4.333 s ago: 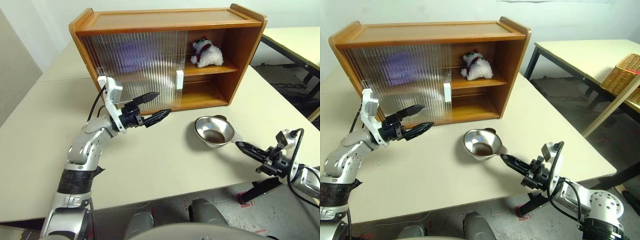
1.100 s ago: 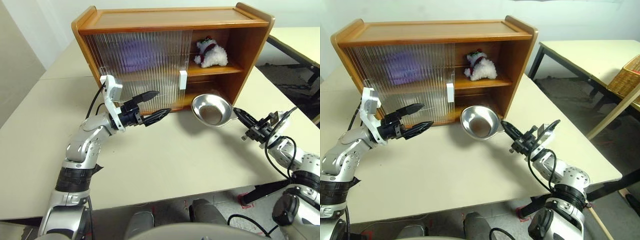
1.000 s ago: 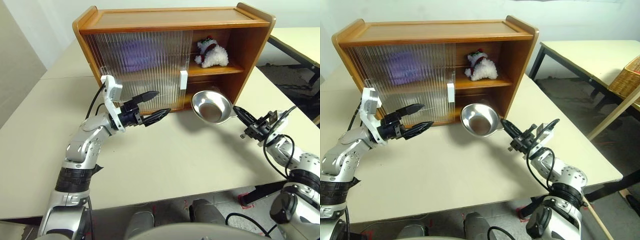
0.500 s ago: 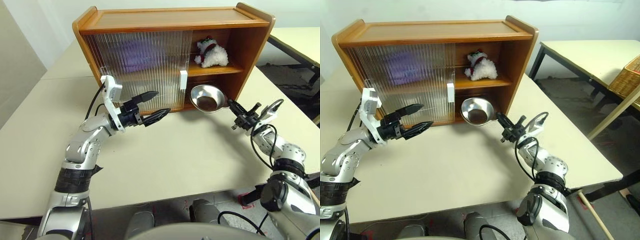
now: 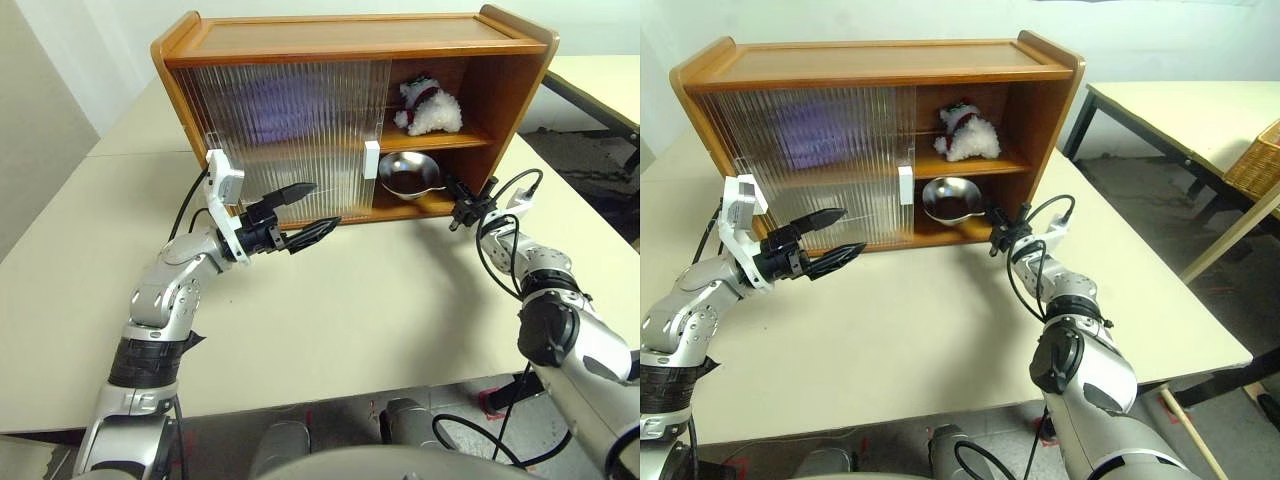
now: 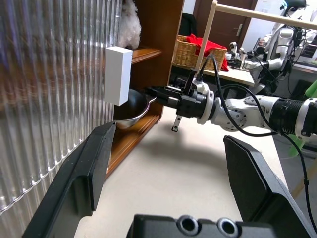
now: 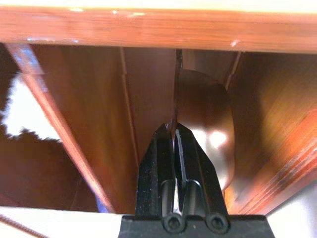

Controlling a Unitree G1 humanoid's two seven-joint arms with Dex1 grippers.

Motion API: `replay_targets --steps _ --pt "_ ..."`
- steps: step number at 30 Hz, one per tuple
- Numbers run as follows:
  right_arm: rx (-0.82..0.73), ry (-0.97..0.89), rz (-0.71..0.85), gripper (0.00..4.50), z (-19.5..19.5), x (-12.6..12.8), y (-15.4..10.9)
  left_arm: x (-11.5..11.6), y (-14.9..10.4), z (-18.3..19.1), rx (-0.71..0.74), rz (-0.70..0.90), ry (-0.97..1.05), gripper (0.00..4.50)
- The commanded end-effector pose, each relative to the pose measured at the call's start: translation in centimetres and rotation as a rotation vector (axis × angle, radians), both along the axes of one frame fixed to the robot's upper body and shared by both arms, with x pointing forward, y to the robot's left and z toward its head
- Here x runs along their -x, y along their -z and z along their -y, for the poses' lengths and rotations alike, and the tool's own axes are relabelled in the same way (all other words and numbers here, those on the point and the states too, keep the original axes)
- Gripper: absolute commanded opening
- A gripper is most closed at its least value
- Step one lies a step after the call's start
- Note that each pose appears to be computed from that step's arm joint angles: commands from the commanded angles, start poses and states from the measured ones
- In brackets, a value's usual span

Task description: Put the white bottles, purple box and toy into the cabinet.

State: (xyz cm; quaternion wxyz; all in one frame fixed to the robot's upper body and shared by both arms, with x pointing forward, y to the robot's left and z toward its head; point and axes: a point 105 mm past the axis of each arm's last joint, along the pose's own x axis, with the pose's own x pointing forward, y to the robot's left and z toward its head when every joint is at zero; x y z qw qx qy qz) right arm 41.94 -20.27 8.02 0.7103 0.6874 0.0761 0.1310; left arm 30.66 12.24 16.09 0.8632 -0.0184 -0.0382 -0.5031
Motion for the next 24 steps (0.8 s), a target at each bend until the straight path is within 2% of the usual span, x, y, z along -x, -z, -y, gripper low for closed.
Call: replay_targets --steps 1,15,24 --pt "-0.009 0.059 -0.004 0.04 0.8 -0.4 -0.1 0.3 0.0 0.0 -0.015 0.004 -0.003 4.50" --pt "-0.039 0.179 -0.066 0.04 1.5 -0.9 1.1 0.7 -0.2 -0.3 -0.031 0.008 -0.016 4.50" --pt "-0.038 0.160 -0.083 0.04 -0.3 -1.3 1.5 0.9 -0.3 -0.3 -0.033 0.003 -0.027 4.50"
